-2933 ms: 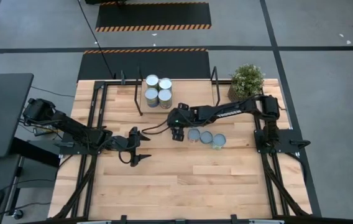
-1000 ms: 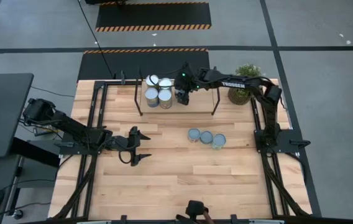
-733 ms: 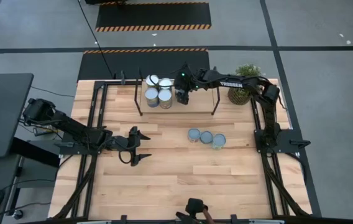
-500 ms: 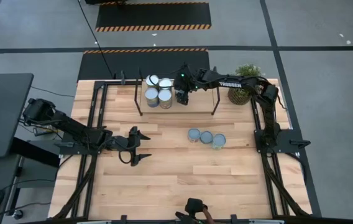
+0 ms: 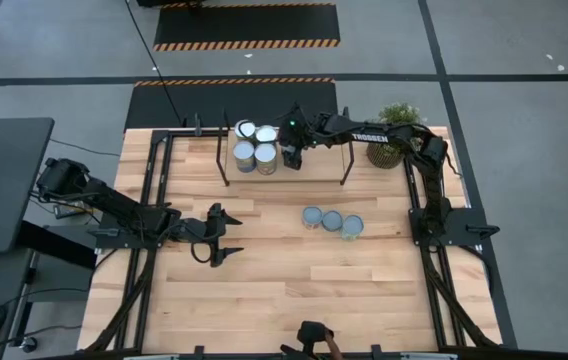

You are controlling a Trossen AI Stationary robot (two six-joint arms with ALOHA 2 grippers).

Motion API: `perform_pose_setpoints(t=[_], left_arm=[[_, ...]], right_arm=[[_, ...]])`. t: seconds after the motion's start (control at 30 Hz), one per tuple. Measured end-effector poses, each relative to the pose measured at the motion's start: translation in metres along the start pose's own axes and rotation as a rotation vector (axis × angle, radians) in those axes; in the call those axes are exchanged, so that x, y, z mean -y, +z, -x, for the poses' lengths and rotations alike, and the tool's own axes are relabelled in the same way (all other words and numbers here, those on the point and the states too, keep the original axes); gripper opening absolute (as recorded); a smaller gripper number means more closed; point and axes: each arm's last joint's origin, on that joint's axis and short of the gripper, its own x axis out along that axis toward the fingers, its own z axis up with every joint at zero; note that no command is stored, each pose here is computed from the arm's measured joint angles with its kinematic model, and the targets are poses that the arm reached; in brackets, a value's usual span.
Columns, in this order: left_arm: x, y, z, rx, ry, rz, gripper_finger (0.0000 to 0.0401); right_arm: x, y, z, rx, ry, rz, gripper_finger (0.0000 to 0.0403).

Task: Pick and place cans onto a shelf
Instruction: Put the canned diced tomatoes on the shelf

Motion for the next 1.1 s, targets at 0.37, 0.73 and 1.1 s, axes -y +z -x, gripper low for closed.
perform_pose_setpoints(t=[0.37,0.73,1.1], left_arm=[[0.000,0.000,0.000,-0.001,0.000,0.002,0.0389],[-0.001,-0.004,0.000,-0.039,0.008,0.031,0.0389],[-0.001,-0.007,0.000,-0.064,0.018,0.091,0.0389]], right_arm=[[-0.010,0.020,0.019,-0.026,-0.045,0.036,0.0351],[-0.051,0.028,0.049,-0.239,0.052,0.059,0.0351],[-0.124,0.025,0.066,-0.337,0.074,0.016,0.0351]])
